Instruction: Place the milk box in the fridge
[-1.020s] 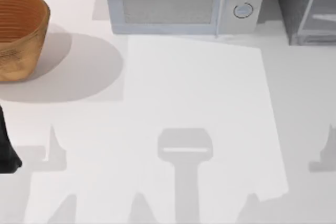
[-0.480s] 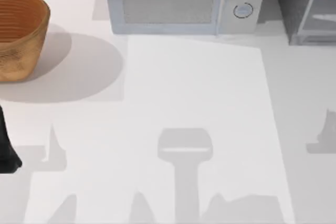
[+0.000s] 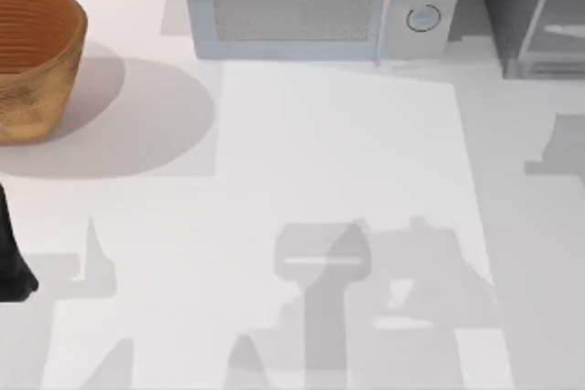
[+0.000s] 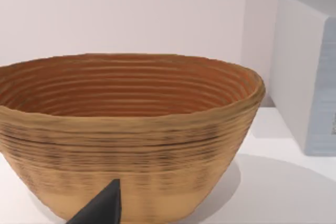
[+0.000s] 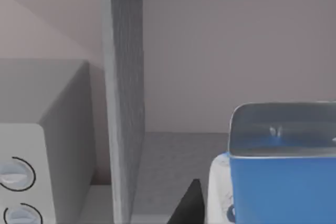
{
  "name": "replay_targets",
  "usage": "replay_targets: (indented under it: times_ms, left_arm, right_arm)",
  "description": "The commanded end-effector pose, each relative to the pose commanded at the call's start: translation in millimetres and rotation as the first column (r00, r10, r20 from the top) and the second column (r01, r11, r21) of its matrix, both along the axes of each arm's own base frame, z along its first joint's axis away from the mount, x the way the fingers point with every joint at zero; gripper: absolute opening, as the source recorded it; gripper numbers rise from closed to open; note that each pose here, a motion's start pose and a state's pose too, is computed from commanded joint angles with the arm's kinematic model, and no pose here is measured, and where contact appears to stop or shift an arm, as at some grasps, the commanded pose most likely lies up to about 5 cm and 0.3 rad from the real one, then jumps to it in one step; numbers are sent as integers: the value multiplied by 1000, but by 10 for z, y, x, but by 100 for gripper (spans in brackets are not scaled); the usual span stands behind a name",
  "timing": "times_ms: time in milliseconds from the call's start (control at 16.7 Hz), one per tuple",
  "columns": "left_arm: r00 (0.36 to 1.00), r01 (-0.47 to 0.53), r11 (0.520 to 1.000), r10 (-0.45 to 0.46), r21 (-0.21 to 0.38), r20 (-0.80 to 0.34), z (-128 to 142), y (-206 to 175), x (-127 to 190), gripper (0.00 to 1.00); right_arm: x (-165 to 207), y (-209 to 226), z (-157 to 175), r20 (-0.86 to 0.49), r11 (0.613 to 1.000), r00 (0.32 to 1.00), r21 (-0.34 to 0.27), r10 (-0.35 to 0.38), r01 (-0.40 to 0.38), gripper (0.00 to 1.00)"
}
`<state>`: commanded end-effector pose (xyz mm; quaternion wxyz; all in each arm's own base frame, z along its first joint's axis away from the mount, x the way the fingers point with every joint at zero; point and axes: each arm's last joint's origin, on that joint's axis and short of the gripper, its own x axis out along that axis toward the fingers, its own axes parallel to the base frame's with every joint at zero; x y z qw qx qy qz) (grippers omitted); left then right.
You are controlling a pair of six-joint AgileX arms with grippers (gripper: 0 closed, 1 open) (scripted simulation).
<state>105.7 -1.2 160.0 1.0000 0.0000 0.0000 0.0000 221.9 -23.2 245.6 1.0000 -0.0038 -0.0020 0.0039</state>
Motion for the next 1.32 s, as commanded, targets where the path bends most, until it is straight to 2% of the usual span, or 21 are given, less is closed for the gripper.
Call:
replay_targets:
  times_ms: [360, 600, 900, 1320]
  left_arm:
    - [1000, 0, 1000, 0, 0, 0, 0, 0, 0, 100]
    - [1000, 0, 1000, 0, 0, 0, 0, 0, 0, 100]
    - [1000, 0, 1000, 0, 0, 0, 0, 0, 0, 100]
    - [1000, 0, 1000, 0, 0, 0, 0, 0, 0, 100]
  right_arm:
    - [1053, -358, -472, -64, 1000, 998, 21, -3, 4, 0]
    - [1521, -598, -912, -48, 1000, 999, 21, -5, 6, 0]
    - [1800, -785, -1302, -11, 1000, 1000, 11, -6, 6, 0]
    - [1826, -784, -1359, -10, 1000, 1000, 12, -1, 1, 0]
